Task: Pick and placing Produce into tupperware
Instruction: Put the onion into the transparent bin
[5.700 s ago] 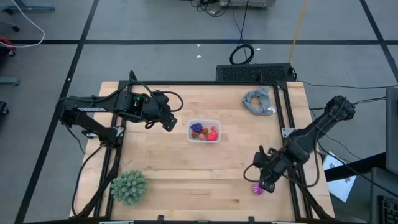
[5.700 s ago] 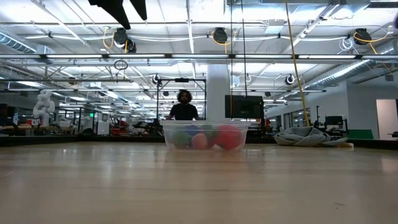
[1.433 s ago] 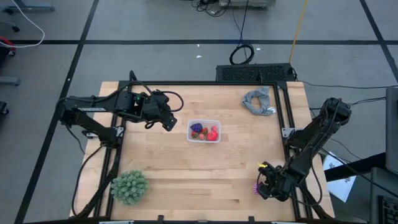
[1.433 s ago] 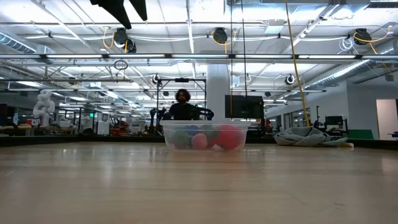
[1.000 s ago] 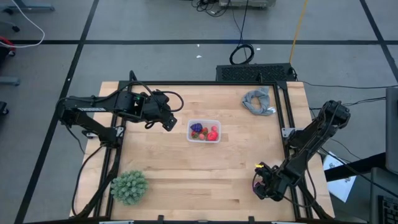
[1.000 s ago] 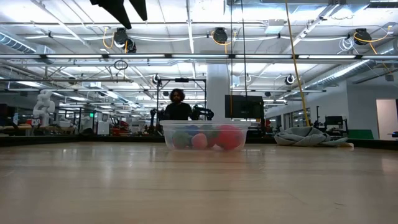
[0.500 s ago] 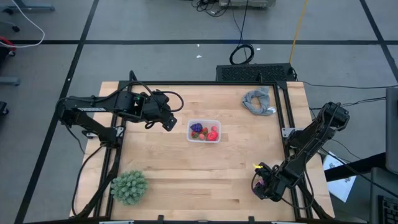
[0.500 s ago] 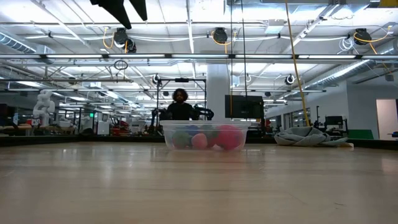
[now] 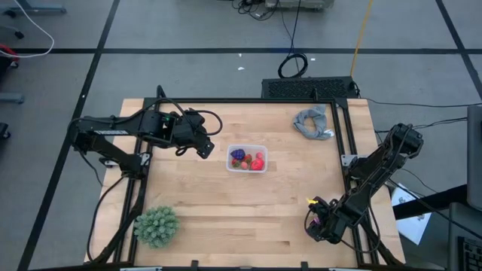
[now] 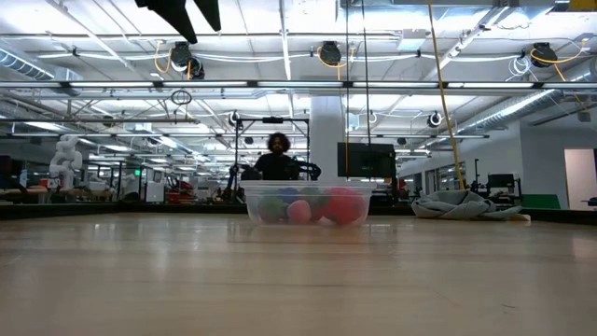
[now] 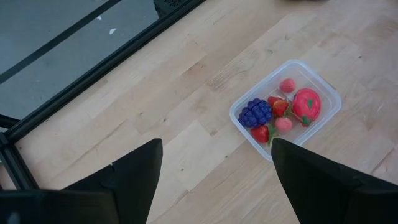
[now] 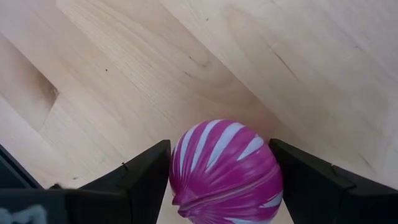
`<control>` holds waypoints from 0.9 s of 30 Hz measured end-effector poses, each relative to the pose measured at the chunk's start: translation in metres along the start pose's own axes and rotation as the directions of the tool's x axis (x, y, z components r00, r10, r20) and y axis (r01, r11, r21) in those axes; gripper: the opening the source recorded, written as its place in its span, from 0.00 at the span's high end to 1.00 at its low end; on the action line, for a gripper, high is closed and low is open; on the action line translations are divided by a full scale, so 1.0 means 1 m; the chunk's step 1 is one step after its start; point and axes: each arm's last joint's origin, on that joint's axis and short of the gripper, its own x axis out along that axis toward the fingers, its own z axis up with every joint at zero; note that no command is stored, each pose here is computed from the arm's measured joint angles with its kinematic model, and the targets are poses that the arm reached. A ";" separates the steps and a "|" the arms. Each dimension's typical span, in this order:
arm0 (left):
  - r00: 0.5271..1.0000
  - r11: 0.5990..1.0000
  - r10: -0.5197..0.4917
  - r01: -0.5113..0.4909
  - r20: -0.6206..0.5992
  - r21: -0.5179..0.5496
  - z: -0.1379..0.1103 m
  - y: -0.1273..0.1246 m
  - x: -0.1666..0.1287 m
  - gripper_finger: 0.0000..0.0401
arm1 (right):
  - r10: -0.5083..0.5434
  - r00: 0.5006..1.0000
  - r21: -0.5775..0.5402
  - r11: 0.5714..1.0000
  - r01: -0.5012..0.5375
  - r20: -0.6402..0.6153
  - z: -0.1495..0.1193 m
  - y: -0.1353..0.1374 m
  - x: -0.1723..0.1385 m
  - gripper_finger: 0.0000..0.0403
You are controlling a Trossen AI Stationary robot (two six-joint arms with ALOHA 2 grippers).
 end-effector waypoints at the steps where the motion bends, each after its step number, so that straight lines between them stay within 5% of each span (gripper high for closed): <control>1: 1.000 1.000 0.000 0.000 0.000 0.000 0.000 0.000 0.000 0.23 | 0.000 1.000 0.000 1.000 0.000 0.000 0.000 0.000 0.000 0.35; 27: 1.000 1.000 0.000 0.000 0.000 0.000 0.000 0.000 0.000 0.23 | 0.002 1.000 -0.020 1.000 -0.002 0.008 0.001 0.000 0.000 0.42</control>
